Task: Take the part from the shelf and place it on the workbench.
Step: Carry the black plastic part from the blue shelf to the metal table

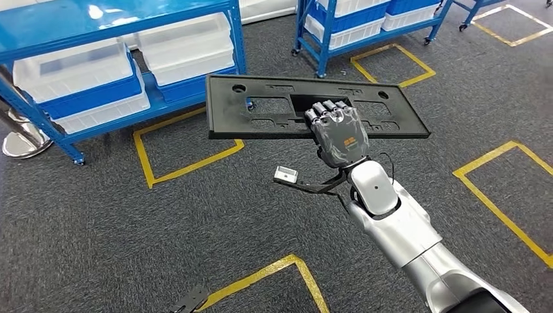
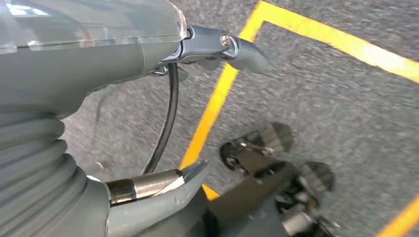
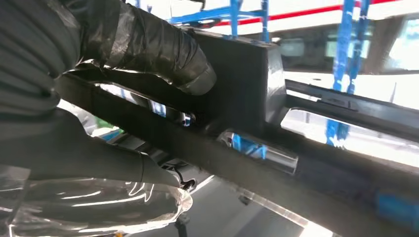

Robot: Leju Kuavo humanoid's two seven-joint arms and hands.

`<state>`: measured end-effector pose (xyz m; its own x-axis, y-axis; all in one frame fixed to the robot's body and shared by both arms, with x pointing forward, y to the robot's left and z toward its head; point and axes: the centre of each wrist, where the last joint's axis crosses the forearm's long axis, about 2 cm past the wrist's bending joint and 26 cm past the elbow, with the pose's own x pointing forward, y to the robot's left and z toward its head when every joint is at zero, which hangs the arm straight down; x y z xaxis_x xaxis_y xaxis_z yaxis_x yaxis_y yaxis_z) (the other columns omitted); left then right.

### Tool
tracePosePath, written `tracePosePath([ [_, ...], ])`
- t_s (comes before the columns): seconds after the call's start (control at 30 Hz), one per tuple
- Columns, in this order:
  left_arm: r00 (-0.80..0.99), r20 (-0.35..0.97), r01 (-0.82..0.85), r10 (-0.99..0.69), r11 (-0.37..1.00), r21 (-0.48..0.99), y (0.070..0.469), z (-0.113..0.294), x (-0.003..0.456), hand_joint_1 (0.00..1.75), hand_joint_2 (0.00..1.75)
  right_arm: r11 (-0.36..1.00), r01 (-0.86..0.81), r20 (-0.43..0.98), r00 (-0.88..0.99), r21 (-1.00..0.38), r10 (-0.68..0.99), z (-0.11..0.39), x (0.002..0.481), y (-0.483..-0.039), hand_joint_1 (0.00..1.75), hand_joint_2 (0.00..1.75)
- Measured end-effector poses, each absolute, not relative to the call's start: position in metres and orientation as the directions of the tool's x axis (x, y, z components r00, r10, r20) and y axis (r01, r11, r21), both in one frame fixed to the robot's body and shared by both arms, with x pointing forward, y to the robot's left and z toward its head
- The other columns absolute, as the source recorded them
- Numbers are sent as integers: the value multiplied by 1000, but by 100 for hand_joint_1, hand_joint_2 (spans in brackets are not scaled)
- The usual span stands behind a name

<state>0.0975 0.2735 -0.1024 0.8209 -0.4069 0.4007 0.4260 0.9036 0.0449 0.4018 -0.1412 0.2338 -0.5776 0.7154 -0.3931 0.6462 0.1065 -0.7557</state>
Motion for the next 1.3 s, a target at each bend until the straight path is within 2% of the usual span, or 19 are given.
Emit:
tracePosePath([
  [0.5, 793, 399, 483, -461, 874, 49, 273, -103, 95, 0, 175, 67, 627, -353, -519, -776, 778, 213, 403, -170, 175, 175],
  [0.83, 696, 428, 618, -576, 785, 50, 202, -101, 66, 0, 175, 5, 615, -340, -442, -788, 830, 185, 392, -199, 175, 175],
  [1.3, 688, 446, 635, -572, 772, 10, 187, -99, 63, 0, 175, -26, 617, -342, -399, -786, 851, 186, 395, -222, 175, 175],
])
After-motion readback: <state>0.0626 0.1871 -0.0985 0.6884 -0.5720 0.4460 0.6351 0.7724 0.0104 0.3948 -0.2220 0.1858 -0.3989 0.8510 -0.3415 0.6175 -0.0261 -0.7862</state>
